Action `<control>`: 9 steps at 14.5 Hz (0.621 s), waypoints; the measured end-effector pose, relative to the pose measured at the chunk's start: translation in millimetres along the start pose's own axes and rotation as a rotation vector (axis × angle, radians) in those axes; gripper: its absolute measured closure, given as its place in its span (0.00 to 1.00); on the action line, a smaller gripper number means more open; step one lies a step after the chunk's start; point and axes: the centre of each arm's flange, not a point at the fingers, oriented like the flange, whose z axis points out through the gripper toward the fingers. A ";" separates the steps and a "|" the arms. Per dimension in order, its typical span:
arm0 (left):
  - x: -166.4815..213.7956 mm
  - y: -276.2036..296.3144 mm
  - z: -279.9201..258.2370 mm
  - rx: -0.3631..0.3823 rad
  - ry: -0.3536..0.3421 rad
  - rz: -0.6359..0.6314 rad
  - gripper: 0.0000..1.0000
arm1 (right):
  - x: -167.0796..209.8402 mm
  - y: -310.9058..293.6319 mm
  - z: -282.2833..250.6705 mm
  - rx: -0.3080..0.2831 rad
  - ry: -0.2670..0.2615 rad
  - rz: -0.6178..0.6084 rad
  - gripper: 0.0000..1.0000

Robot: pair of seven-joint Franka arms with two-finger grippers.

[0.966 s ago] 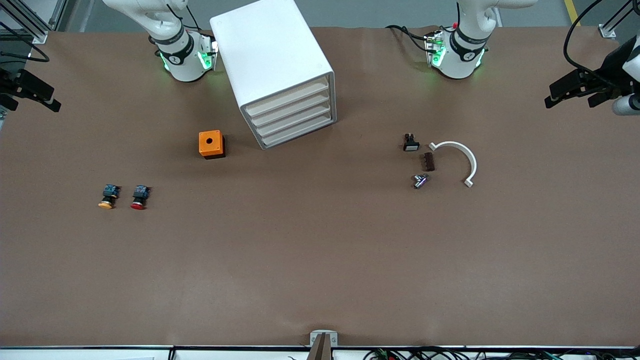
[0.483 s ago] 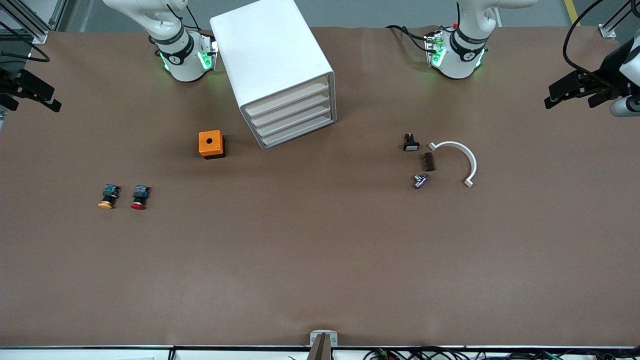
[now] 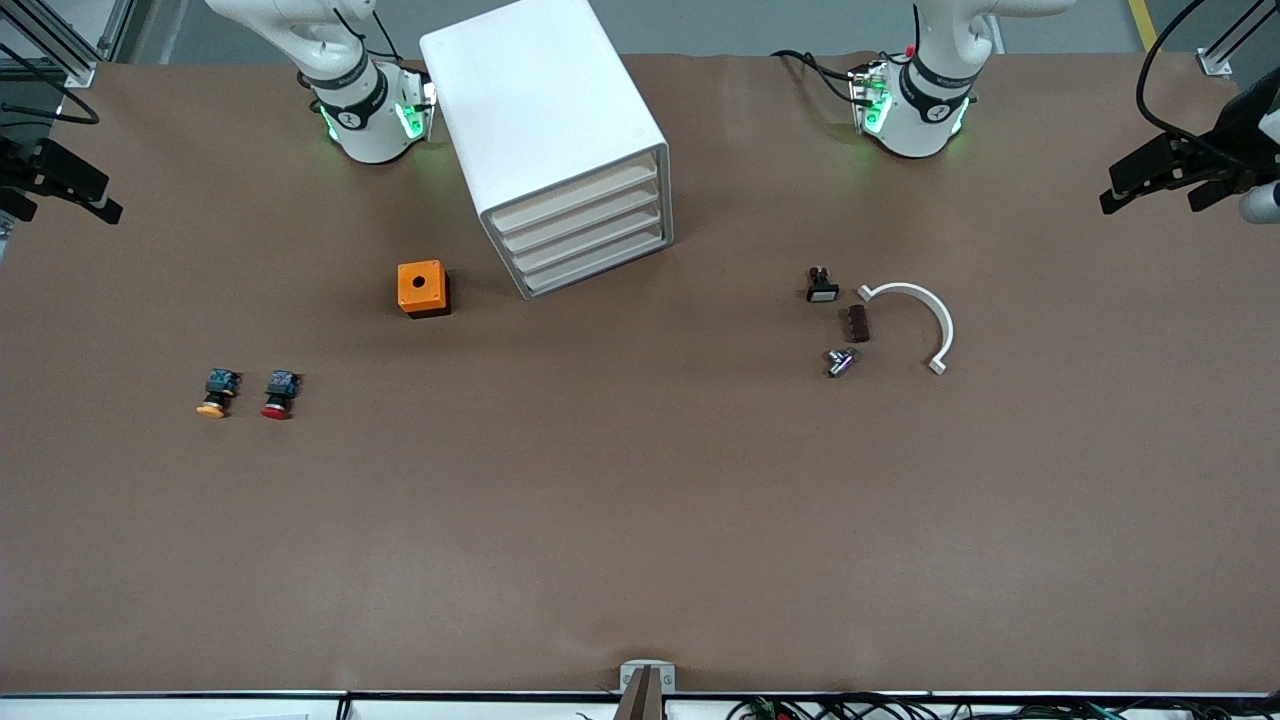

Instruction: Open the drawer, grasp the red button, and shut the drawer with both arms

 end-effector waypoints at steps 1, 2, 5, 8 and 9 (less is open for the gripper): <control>2.2 0.2 0.9 0.000 0.011 0.000 0.00 | 0.0 0.0 0.0 0.000 0.000 0.000 0.00; 4.2 -0.2 3.4 0.006 0.018 0.000 0.00 | 0.0 0.0 0.0 0.000 0.000 0.000 0.00; 8.7 -3.5 11.1 0.042 0.033 -0.001 0.00 | 0.0 0.0 0.0 0.000 0.000 0.000 0.00; 8.1 -0.8 11.7 0.046 0.031 0.004 0.00 | 0.0 -0.2 0.0 0.000 0.000 -0.001 0.00; 7.6 5.5 11.2 0.047 0.032 0.016 0.00 | 0.0 -0.3 0.0 0.000 0.000 -0.001 0.00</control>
